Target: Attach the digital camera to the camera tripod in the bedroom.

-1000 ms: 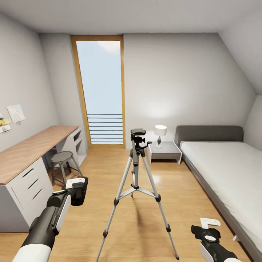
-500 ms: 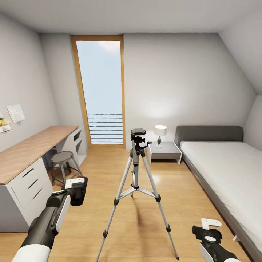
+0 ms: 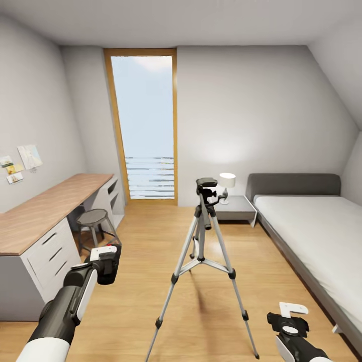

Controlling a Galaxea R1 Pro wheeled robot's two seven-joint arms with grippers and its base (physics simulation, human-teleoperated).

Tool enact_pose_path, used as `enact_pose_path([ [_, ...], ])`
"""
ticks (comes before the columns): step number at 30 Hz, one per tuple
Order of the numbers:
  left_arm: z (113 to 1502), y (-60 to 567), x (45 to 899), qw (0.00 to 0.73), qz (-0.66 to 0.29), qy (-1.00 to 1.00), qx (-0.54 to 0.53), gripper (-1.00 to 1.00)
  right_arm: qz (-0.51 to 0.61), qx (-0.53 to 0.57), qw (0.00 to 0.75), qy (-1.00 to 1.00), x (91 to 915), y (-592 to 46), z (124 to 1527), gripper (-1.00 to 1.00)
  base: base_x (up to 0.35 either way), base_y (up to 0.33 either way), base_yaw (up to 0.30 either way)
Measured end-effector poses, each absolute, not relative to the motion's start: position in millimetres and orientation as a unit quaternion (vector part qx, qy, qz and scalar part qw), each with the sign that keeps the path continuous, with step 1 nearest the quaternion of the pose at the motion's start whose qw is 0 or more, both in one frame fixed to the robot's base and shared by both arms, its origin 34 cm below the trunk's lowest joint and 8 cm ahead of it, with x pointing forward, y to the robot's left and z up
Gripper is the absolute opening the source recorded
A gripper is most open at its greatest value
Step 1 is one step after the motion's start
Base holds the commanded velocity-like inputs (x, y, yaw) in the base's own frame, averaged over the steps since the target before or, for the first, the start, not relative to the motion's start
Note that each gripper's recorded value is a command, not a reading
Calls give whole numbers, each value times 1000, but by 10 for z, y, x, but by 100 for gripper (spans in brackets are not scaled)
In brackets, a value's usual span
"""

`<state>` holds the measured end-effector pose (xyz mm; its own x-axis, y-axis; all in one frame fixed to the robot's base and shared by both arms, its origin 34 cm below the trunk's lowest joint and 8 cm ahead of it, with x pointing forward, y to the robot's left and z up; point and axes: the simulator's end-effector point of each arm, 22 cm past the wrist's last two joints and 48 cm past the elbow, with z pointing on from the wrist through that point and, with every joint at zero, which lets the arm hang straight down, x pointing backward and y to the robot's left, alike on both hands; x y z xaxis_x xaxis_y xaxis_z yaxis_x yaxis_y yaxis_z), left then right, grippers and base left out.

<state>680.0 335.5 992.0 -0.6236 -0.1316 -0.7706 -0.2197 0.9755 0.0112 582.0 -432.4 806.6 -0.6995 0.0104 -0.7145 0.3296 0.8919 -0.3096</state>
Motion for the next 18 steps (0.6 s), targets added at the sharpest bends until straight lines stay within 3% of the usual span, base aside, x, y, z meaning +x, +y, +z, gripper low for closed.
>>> enact_pose_path([
  [7,9921,3357,6799,423,52,899,-98,-100,-213,95,376,897,5819,-4325,8067,100,0,51,63],
  [18,9920,3362,6798,423,53,899,-98,-100,-214,95,375,897,5817,-4330,8068,100,0,3,256],
])
